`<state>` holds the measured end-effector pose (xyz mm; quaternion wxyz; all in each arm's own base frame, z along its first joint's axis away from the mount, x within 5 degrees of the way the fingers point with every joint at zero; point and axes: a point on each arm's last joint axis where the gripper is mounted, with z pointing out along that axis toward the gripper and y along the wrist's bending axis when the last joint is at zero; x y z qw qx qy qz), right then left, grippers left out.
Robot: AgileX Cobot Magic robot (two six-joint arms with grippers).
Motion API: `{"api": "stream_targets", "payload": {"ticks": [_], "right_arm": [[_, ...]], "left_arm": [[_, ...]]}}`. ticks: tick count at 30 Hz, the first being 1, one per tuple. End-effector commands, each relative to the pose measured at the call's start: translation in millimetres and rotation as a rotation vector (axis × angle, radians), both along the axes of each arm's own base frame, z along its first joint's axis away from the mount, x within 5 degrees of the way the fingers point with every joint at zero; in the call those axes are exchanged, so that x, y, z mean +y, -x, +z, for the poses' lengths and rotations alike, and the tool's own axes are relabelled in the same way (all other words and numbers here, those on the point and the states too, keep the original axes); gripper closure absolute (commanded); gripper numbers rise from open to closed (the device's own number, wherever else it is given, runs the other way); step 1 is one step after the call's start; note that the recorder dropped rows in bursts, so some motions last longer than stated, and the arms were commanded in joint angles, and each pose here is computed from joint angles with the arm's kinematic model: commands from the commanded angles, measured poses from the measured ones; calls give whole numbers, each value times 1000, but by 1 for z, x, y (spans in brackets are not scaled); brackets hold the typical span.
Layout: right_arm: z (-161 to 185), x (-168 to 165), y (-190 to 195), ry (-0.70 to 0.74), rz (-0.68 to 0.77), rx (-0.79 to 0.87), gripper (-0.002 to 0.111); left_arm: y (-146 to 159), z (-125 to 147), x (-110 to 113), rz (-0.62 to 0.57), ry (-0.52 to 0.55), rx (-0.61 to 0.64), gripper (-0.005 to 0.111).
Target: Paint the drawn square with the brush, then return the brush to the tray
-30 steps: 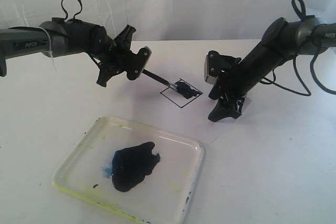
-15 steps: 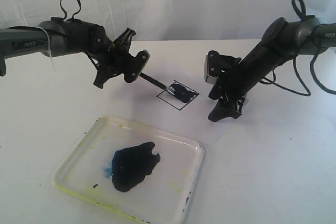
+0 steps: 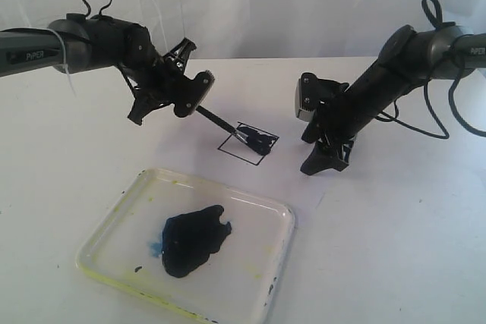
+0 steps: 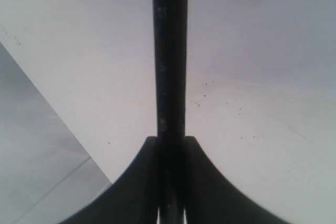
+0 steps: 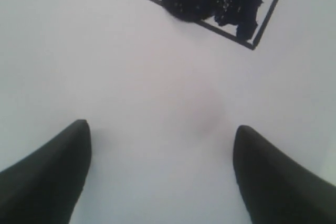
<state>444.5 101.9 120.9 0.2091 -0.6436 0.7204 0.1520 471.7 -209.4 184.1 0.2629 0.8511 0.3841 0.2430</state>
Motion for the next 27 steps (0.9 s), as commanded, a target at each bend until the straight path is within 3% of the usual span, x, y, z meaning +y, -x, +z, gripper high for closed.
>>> {"api": "stream_targets", "payload": {"ticks": [1,18,27], "right_arm": [[-9,-2,-1,33,10,-14,38],[-36,-3,4,22,-180,132,38],[-35,-3,2,22,-213,121,38]], "left_arm": [[2,4,4,-15,-44,4,107],[2,5,4,-9,-40,8,107],[9,25,8,-23,-60,17,107]]}}
